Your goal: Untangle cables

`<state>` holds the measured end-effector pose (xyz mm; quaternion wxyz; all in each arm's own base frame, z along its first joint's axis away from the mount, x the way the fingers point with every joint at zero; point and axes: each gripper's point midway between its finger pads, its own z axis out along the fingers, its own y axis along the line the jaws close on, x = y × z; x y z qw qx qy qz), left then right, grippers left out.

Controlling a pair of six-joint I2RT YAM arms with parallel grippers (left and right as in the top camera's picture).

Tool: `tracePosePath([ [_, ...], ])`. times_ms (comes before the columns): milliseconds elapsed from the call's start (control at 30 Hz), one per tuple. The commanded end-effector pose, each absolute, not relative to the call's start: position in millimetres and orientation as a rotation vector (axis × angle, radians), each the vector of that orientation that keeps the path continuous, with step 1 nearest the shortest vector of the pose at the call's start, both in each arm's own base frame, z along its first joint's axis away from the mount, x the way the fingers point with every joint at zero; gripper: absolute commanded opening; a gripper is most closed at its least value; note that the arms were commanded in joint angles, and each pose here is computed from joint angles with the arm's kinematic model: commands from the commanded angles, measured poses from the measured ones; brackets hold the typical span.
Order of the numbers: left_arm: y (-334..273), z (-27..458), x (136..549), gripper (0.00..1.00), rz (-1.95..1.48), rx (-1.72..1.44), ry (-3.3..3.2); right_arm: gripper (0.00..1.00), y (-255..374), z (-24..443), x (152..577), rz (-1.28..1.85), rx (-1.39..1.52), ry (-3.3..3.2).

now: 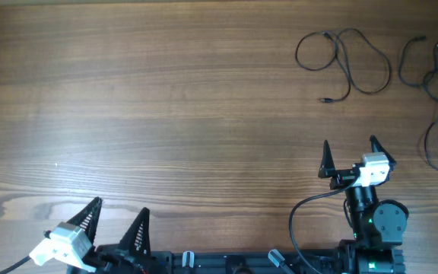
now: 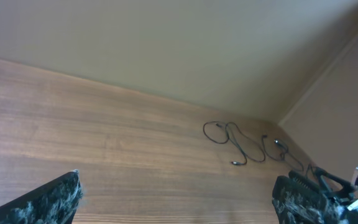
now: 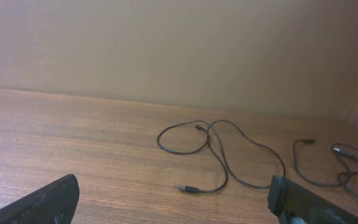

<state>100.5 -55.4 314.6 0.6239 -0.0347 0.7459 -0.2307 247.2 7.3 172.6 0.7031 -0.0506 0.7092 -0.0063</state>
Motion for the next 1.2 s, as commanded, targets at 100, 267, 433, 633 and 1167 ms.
tracePosePath([
  [100,-58.3,305.0,104.0,1.0,-0.534,-0.048,1.739,1.0,5.6,175.9,246.5,-0.033,-0.117,1.562],
  [267,-58.3,305.0,104.1,1.0,-0.515,-0.026,1.737,1.0,5.6,175.9,246.5,-0.033,-0.118,1.562],
  [433,-58.4,305.3,104.1,1.0,-0.495,-0.001,1.734,1.0,5.6,175.9,246.5,-0.033,-0.117,1.562],
  [633,-65.8,293.3,130.5,1.0,-0.541,0.054,1.715,1.0,5.6,175.9,246.5,-0.033,-0.118,1.562],
  [1167,-72.5,201.4,223.0,1.0,-0.506,0.18,1.578,1.0,5.6,175.9,246.5,-0.033,-0.118,1.562],
])
